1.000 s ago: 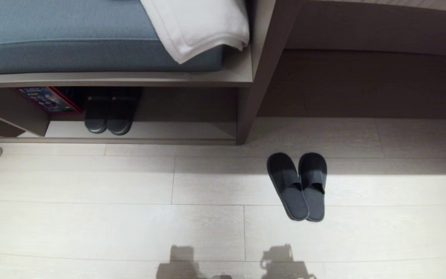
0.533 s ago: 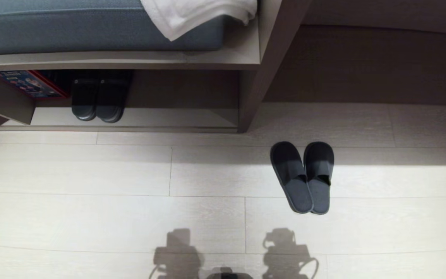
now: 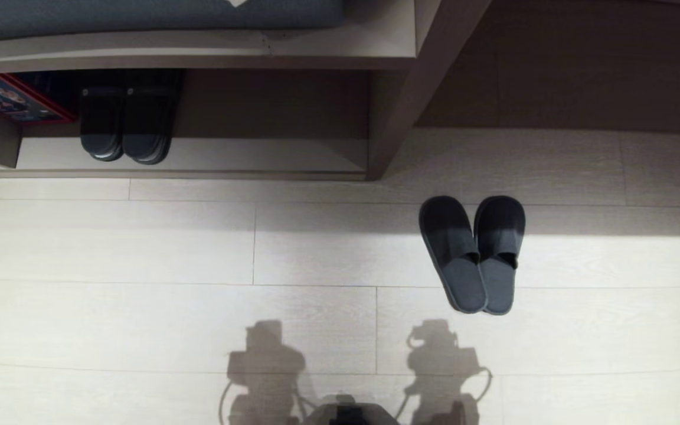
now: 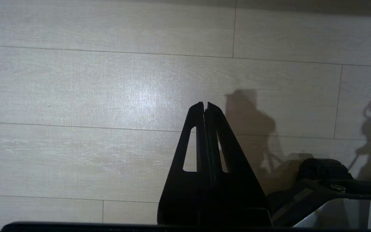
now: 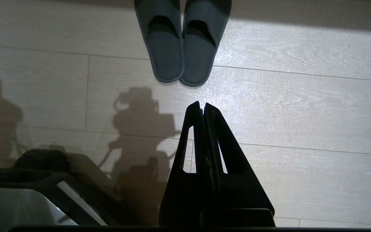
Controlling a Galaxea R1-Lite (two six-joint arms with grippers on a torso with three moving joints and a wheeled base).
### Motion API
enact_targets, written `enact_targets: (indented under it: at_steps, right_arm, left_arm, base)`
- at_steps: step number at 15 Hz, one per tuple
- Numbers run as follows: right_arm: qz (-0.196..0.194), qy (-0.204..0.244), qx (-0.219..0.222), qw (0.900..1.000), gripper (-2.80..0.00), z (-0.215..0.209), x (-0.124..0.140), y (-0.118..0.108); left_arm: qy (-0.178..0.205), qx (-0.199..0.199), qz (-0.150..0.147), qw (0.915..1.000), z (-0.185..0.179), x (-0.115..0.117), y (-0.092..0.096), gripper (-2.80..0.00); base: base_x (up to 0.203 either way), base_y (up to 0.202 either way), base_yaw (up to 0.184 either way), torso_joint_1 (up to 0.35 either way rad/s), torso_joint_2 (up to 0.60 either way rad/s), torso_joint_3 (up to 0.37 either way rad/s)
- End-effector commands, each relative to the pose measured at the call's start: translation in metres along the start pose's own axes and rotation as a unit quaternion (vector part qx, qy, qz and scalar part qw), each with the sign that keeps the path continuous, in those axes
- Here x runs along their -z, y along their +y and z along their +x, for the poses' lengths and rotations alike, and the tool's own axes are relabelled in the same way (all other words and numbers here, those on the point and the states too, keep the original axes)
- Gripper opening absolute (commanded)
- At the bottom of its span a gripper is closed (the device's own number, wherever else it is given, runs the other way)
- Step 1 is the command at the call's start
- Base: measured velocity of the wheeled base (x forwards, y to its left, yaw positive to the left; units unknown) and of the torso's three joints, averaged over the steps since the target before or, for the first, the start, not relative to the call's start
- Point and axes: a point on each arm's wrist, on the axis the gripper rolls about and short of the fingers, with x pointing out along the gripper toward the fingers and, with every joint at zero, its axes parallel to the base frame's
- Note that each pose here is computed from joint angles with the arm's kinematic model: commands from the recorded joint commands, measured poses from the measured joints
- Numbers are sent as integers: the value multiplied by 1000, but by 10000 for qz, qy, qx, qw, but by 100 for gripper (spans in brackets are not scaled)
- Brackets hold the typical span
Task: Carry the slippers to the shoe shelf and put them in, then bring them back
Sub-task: Pick up the slippers on the floor
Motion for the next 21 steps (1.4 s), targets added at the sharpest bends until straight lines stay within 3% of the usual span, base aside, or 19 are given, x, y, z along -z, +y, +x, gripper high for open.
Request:
enact_targets:
  at_steps: [1,14,17,21]
  right_arm:
    - [0,0,-4,10000,-280,0,0,0]
    - [52,-23,12,10000,-280,0,-1,0]
    - [1,-315,-243,9992,-280,-5,-23,1]
    - [36,499,-584,9970,-280,20,-54,1]
  left_arm:
    - [2,-5,-1,10000,0,0,0,-280]
    - [-8,-12,-32,10000,0,0,0,-280]
    - [-8,-12,-1,10000,0,0,0,-280]
    - [-8,-12,-9,10000,0,0,0,-280]
  base:
    - [0,0,0,2,1,-195]
    - [0,0,0,2,-1,-197]
    - [0,0,0,1,1,-173]
    - [0,0,0,2,5,-35]
